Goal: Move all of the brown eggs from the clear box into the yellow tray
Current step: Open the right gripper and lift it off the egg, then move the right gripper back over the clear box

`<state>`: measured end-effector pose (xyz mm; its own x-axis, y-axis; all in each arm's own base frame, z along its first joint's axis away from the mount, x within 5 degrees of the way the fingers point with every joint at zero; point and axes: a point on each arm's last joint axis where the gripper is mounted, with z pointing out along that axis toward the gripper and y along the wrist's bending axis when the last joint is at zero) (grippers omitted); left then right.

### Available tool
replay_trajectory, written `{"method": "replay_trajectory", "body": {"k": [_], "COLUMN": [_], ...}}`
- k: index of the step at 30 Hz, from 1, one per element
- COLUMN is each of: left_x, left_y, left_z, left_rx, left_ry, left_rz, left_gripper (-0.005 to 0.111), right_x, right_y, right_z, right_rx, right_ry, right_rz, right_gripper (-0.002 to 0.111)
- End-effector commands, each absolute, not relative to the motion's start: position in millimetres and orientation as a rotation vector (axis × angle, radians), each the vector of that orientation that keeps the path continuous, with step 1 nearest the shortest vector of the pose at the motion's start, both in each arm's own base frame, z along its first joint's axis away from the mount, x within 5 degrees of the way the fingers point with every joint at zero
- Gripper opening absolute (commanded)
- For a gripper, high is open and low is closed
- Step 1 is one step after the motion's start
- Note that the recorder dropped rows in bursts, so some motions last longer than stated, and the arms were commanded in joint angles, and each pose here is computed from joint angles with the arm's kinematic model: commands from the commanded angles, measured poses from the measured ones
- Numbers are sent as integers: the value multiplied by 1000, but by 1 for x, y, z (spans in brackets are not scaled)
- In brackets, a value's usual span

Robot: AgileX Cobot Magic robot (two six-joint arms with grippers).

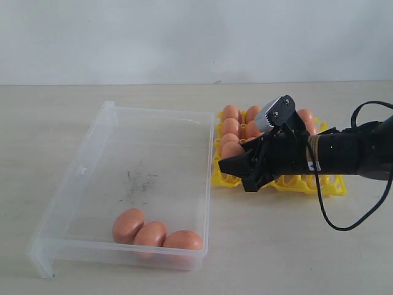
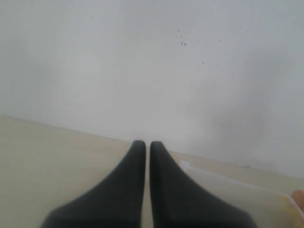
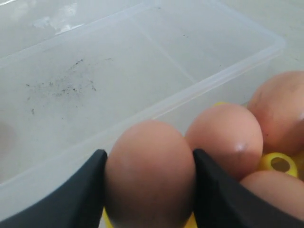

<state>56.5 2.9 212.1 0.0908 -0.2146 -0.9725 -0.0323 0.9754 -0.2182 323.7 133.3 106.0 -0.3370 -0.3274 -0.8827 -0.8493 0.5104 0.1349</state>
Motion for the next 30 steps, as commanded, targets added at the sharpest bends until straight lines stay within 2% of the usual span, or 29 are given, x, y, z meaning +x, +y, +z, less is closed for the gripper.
{"method": "replay_trajectory", "body": {"k": [1,8,9,12,17,20,25,26,28,30], "left_x": [56,56,56,56,56,56,56,56,56,56], "left_y": [3,3,3,3,3,3,3,3,3,3], "left_z": [213,213,213,213,213,213,213,213,213,213], "left_rx": [-196,-196,-196,-196,-196,-196,-196,-196,-196,-196], "left_ry": [1472,1472,1472,1472,1472,1472,1472,1472,1472,1472], "left_rz": [-138,-138,-138,-138,-138,-138,-138,-138,-138,-138], "left_gripper": [4,4,4,4,4,4,4,4,4,4], "right_x": [323,323,323,325,325,326,317,314,304,297], "right_y": [132,132,132,131,130,130,132,133,140,147], "right_z": [104,104,104,103,102,117,162,166,179,187], "right_rx": [-952,-954,-954,-929,-926,-899,-852,-855,-917,-941], "right_ry": [1934,1930,1931,1951,1961,1940,1911,1905,1803,1716], "right_rz": [777,769,768,753,742,744,830,872,1018,1128], "right_gripper": [42,42,43,59,58,58,58,57,43,23]}}
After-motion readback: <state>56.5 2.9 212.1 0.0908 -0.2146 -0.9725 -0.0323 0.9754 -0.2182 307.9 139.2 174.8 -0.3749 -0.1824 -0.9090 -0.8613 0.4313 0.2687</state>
